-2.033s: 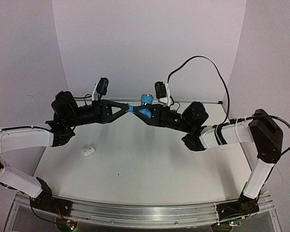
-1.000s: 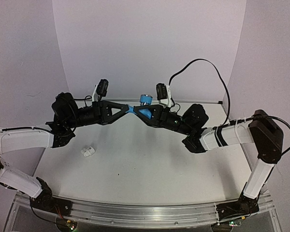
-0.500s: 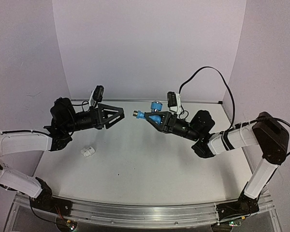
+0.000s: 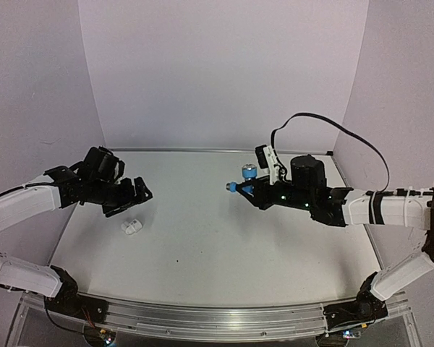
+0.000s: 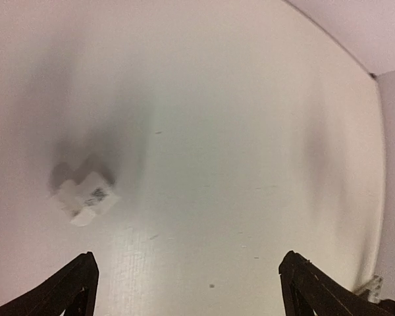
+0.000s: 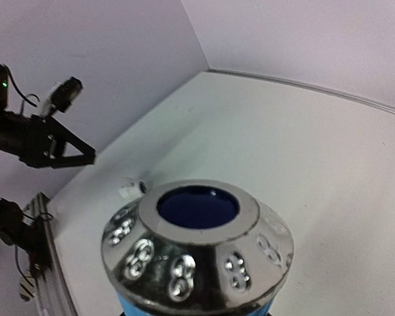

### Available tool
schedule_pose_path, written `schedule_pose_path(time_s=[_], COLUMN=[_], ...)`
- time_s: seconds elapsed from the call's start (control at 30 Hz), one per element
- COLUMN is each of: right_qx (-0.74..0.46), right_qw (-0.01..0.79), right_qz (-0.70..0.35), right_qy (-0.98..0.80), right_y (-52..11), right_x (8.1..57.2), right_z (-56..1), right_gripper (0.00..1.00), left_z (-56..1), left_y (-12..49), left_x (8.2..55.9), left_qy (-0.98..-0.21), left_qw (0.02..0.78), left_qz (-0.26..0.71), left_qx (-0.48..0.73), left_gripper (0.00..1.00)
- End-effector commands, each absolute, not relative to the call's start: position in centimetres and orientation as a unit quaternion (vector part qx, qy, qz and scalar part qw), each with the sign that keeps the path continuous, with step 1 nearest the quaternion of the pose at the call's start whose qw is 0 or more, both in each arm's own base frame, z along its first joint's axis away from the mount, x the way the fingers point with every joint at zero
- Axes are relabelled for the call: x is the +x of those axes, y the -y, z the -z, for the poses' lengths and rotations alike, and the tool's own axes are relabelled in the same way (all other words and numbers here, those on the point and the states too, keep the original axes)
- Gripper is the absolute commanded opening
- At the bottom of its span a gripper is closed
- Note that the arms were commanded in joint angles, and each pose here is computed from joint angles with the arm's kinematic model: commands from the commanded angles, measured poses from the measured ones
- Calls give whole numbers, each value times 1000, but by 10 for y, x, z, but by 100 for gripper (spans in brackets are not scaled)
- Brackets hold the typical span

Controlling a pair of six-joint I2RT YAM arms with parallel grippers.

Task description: Install the water faucets

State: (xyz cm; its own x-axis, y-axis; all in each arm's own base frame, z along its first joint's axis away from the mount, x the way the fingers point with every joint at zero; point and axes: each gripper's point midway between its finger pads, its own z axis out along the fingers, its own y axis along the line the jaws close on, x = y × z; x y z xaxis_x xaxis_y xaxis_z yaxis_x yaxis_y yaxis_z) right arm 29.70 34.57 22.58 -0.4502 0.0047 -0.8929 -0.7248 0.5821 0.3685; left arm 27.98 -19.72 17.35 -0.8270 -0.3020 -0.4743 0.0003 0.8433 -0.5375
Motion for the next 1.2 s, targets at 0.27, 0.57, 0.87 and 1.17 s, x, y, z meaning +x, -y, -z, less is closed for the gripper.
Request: schedule_pose_path(time_s=[0.27, 0.57, 0.87, 1.17], right_qx=[-304, -296, -293, -293], right_qw=[483, 485, 491, 490], right_qz=[-307, -319, -333, -342], right_qy=[-762, -758, -749, -746], right_y=[-327, -324, -324, -327], right_x=[287, 279, 274, 271], right_z=[-225, -227, -233, -235], right_gripper=[0, 0, 0, 0], left_z=[-89, -73, -51, -36], left_y=[114, 151, 128, 125], left_x=[296, 326, 317, 303], left_qy=[-969, -972, -940, -917], left_qw=[224, 226, 192, 169], left_qz=[-84, -15, -38, -29], left_qx=[-62, -70, -279, -359], left_gripper=[100, 100, 100, 100])
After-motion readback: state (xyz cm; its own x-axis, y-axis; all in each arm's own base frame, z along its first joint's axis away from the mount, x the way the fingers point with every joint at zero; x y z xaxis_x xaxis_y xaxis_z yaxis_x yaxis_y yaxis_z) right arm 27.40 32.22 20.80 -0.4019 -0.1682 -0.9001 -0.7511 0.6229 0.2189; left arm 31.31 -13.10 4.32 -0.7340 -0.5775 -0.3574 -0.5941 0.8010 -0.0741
